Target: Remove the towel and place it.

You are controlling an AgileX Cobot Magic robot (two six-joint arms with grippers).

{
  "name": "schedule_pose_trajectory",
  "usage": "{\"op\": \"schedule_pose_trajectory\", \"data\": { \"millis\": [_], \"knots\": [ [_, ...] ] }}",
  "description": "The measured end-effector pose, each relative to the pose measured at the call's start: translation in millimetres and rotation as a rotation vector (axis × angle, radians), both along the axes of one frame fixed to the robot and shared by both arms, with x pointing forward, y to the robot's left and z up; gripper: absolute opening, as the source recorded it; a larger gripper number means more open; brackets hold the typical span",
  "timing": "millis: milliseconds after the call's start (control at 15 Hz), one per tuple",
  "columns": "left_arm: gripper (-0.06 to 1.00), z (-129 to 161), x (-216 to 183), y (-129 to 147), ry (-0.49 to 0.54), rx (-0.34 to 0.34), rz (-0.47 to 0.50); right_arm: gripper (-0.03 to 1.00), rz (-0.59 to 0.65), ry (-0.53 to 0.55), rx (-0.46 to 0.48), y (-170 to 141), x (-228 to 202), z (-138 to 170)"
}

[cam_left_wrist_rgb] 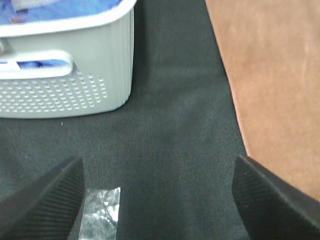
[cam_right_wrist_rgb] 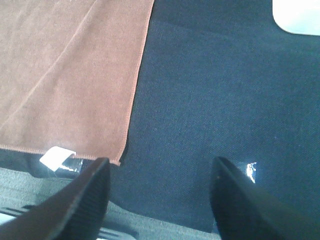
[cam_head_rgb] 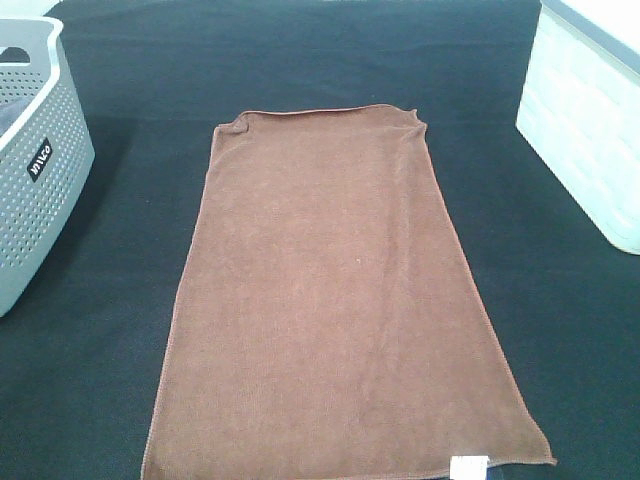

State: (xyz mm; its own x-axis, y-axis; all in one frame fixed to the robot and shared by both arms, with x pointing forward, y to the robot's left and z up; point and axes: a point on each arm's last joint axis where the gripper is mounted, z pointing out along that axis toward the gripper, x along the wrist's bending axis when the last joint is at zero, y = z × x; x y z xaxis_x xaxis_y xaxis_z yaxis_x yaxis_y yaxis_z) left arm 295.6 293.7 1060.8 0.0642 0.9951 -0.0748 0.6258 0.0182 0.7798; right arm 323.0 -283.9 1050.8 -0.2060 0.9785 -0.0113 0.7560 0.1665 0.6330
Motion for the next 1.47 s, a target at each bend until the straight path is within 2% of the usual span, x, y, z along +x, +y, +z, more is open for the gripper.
{"op": "schedule_pose_trajectory", "data": {
  "millis": [133,267,400,867,1133,1467],
  "knots": [
    [0.76,1.2,-7.2,0.5,-0.027,-0.002,-0.001,0.57,0.000,-0.061,0.009,-1.5,-11.7,2.0],
    [0.76,-2.3,-13.3,1.3,0.007,0.009,-0.003,0.57,0.001,-0.115,0.021,-2.5,-22.7,5.8],
    [0.76,-7.9,-19.5,3.1,0.026,0.031,-0.001,0.57,0.004,-0.117,0.024,-3.5,-33.0,5.1],
    [0.76,-3.5,-58.9,8.4,-0.225,0.037,0.016,0.57,0.008,-0.328,0.052,-8.8,-75.3,3.4],
    [0.76,-4.6,-61.7,9.0,-0.238,0.039,0.018,0.57,0.008,-0.424,0.065,-10.7,-90.4,3.6],
    [0.76,-4.6,-61.8,9.1,-0.239,0.041,0.019,0.57,0.008,-0.426,0.066,-10.7,-90.7,3.6]
  ]
}}
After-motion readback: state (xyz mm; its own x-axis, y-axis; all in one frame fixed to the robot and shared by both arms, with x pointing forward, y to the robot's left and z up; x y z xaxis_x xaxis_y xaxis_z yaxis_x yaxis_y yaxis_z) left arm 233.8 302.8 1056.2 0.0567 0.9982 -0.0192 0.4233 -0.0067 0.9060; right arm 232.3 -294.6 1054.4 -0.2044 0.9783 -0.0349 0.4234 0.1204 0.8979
